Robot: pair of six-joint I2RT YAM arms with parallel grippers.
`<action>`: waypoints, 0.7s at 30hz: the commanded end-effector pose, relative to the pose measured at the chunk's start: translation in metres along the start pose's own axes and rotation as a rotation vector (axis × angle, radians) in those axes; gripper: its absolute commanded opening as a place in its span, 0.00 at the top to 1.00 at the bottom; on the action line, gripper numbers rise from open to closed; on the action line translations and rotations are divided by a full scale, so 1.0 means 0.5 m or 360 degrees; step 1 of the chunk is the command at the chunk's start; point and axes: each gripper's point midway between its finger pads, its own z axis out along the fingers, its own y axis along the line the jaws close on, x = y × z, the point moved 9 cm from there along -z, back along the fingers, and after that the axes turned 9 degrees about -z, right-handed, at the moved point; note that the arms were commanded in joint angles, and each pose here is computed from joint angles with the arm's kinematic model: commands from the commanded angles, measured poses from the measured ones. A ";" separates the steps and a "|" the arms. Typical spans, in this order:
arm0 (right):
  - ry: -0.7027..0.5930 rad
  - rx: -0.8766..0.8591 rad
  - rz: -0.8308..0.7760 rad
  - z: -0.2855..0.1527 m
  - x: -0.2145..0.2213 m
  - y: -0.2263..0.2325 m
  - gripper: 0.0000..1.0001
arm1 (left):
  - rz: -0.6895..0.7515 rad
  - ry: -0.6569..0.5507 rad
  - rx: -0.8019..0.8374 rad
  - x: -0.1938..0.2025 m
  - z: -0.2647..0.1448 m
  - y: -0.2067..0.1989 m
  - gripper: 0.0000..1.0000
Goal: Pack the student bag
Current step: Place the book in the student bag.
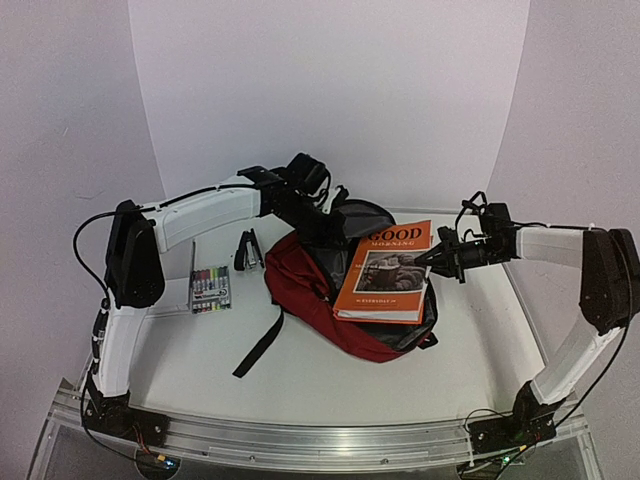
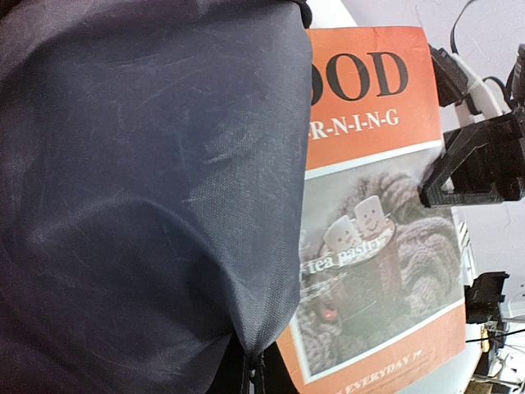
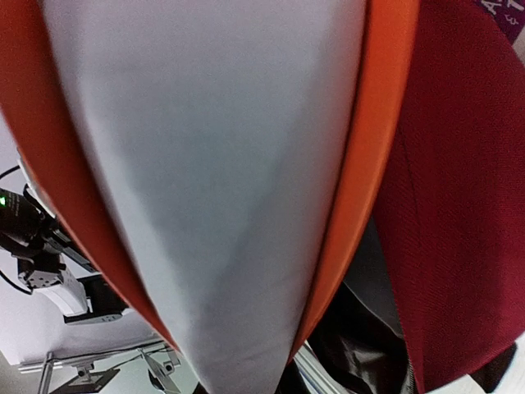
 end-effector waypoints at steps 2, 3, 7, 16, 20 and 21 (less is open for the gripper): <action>-0.0435 -0.0100 -0.0205 -0.019 -0.062 0.067 1.00 | 0.0033 -0.0050 0.0278 -0.016 -0.087 -0.079 1.00; -0.0451 -0.0087 -0.0236 -0.019 -0.060 0.067 1.00 | 0.0033 -0.0041 0.0287 -0.015 -0.088 -0.081 1.00; -0.0513 -0.0013 -0.0366 -0.026 -0.052 0.063 1.00 | 0.0026 0.0014 0.0268 -0.016 -0.095 -0.075 1.00; -0.0629 0.0104 -0.0562 -0.047 -0.060 0.083 1.00 | 0.0189 0.0233 0.0069 0.010 -0.128 -0.066 1.00; -0.0588 0.0102 -0.0491 -0.035 -0.068 0.064 1.00 | 0.0239 0.0271 -0.0099 0.027 -0.138 -0.039 0.98; -0.0584 0.0099 -0.0448 -0.033 -0.069 0.058 1.00 | 0.0244 0.0311 -0.0134 0.038 -0.134 -0.029 0.97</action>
